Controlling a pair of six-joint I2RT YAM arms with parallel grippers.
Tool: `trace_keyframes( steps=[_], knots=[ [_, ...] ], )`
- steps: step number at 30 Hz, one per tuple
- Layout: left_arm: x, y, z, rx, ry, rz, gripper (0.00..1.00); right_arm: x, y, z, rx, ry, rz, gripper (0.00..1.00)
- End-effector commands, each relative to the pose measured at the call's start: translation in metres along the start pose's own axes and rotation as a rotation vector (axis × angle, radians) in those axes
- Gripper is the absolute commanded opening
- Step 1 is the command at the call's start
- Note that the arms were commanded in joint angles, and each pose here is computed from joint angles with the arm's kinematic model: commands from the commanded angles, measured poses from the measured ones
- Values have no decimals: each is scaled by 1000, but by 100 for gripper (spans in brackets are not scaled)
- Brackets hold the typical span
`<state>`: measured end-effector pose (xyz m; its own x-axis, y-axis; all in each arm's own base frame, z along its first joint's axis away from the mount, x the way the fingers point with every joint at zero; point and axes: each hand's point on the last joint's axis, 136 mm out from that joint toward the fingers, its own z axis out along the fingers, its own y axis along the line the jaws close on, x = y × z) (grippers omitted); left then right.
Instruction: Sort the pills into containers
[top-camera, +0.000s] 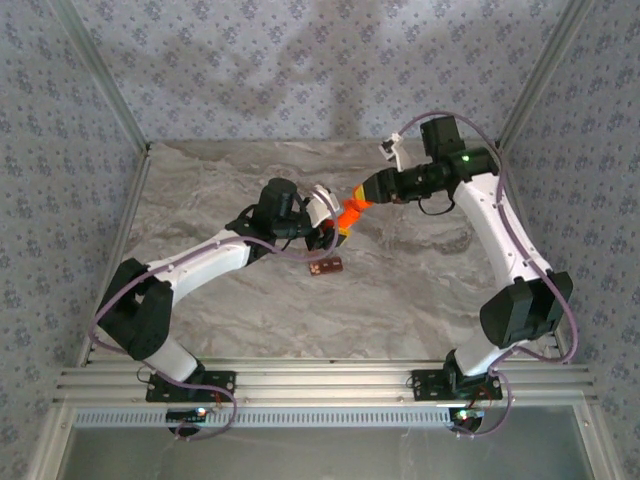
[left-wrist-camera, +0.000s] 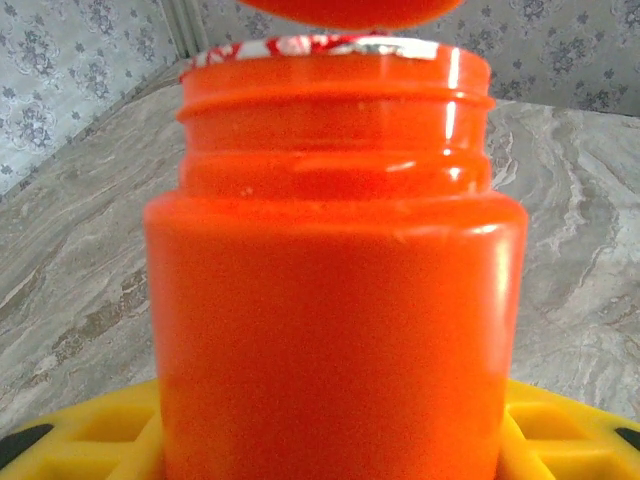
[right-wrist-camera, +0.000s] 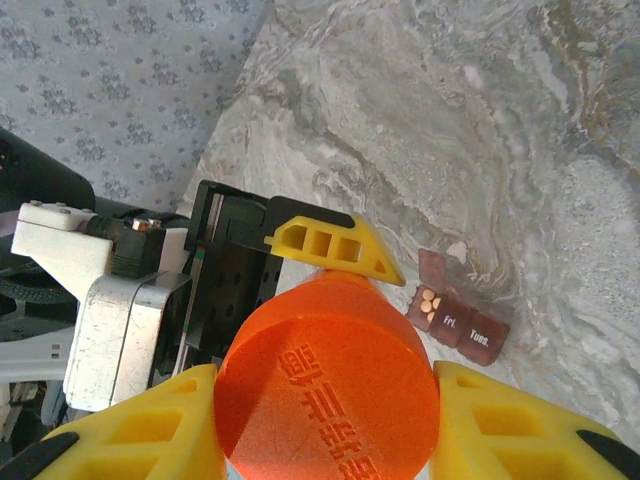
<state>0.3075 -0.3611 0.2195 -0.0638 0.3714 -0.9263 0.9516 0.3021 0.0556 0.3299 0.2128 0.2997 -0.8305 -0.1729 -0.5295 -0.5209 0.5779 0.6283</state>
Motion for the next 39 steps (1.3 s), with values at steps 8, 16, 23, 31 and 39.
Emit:
trace_keyframes(
  steps=[8,16,23,31,39],
  knots=[
    [-27,-7,-9,29,-52,65,0,17,-4,16,-24,89,8,42],
    [-27,-8,-11,29,-42,86,0,22,-7,22,-40,112,14,42],
    [-29,-8,-12,30,-36,100,0,31,0,24,-62,147,-7,41],
    [-32,-8,-13,30,-35,116,0,40,3,28,-77,176,-16,40],
    [-34,-10,-14,45,-29,143,0,41,0,34,-98,199,3,40]
  ],
)
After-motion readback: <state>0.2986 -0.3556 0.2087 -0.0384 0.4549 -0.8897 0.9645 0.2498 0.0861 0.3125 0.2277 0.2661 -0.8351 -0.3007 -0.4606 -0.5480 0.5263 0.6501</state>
